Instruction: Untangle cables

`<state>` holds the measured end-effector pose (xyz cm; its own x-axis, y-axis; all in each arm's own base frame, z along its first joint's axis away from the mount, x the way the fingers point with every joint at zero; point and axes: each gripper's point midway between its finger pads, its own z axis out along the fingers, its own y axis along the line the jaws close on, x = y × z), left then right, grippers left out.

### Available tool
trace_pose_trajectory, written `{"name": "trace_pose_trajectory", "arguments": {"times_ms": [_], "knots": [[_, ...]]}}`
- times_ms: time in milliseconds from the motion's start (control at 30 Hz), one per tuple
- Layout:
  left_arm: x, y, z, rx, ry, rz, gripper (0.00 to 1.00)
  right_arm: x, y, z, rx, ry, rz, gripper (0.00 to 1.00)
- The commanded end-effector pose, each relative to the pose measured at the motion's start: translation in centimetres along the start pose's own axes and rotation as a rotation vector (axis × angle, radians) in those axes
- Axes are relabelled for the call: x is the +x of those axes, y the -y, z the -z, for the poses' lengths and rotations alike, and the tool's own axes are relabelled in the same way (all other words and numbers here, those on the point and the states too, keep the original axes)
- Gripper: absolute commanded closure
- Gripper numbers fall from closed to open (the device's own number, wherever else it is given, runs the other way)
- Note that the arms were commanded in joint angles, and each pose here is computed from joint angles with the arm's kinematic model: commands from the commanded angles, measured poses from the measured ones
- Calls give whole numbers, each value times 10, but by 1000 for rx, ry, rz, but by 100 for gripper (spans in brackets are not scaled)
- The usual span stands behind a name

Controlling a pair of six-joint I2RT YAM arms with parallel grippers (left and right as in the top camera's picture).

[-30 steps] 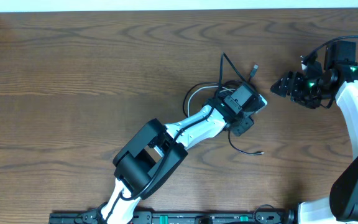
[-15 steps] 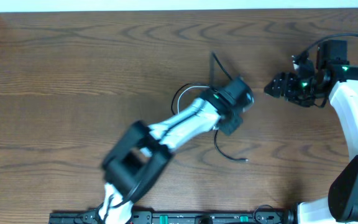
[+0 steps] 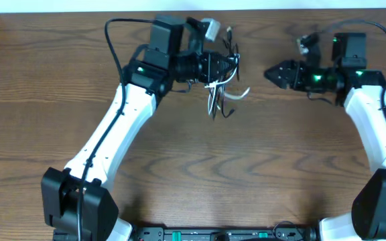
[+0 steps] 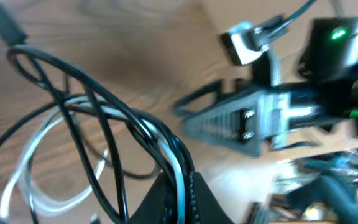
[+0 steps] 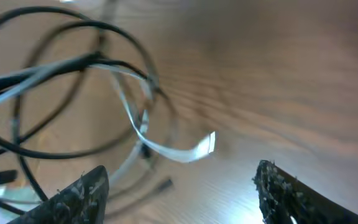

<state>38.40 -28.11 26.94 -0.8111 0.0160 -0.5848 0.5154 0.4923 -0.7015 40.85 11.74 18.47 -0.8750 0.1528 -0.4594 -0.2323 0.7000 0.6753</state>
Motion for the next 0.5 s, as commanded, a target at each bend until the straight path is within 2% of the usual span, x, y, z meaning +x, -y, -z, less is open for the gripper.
{"name": "trace_pose_trajectory", "arguments": {"times_ms": [0,200,367,467], "knots": [[0,22,9,139,-37,101,93,-2,-53,-13,-171,-8,59,28],[1,20,9,137,-43,162,92,-20,-88,-22,-253,54,48,29],[-2,16,10,122,-34,195,92,-26,-95,-21,-273,74,44,30],[-8,6,12,80,-5,317,92,-28,-95,-21,-273,80,45,30]]}}
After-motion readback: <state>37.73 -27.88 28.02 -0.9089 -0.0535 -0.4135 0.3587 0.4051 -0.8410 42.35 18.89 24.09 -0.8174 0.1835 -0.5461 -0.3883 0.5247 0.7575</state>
